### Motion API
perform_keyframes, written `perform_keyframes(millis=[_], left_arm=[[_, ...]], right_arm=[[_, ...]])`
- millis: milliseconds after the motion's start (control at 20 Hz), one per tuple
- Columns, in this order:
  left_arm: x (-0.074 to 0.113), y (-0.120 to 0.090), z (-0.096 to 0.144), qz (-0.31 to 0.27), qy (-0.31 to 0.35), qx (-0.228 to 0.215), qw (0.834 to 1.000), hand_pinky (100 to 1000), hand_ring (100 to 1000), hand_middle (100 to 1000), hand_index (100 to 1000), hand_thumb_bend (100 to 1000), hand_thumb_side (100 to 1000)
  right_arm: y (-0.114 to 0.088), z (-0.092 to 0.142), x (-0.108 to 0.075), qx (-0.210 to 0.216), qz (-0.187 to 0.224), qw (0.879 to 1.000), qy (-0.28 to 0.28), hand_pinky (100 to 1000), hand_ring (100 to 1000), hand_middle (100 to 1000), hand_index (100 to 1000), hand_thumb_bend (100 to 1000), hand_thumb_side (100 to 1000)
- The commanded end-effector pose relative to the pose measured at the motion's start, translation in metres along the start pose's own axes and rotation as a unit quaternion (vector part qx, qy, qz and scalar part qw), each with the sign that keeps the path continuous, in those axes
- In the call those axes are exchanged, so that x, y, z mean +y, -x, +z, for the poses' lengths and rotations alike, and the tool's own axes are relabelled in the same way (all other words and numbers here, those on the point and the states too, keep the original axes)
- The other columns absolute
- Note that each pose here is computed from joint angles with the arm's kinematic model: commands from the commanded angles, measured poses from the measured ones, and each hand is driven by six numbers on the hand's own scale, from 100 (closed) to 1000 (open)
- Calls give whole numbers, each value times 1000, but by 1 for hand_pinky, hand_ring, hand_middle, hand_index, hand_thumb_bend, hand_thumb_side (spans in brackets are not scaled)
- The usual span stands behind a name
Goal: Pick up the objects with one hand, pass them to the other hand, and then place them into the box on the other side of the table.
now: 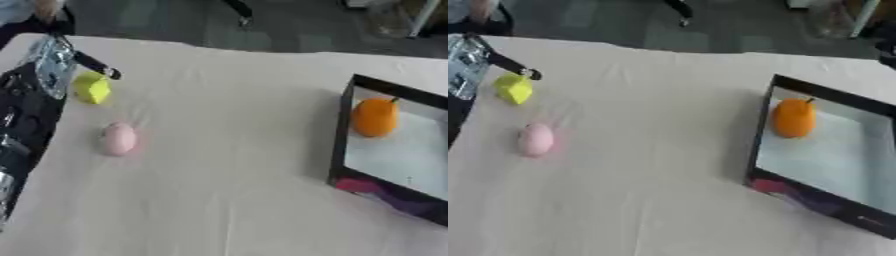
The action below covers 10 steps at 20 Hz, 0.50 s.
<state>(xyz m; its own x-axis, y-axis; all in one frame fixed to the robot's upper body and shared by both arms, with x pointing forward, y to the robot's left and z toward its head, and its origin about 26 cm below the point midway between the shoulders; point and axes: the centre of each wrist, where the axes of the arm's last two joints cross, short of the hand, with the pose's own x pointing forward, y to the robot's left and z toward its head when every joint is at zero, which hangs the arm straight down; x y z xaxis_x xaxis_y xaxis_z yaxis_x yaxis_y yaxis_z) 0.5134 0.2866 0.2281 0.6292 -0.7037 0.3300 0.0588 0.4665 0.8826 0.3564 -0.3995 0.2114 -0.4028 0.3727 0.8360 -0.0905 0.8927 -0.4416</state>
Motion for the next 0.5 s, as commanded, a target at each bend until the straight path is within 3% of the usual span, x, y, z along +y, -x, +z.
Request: perform_keyframes(millis=[50, 500], left_arm=[[23, 1, 2, 11, -18, 8, 1000, 942, 871, 764, 803, 805, 303], [31, 13, -5, 6, 8, 21, 1000, 951, 880, 770, 807, 736, 213]], right_arm=[[-10, -2, -7, -9, 17, 1000, 4, 1000, 1000, 944, 970, 100, 707], [-3, 3, -7, 6, 26, 1000, 9, 1000, 1000, 941, 968, 100, 721]])
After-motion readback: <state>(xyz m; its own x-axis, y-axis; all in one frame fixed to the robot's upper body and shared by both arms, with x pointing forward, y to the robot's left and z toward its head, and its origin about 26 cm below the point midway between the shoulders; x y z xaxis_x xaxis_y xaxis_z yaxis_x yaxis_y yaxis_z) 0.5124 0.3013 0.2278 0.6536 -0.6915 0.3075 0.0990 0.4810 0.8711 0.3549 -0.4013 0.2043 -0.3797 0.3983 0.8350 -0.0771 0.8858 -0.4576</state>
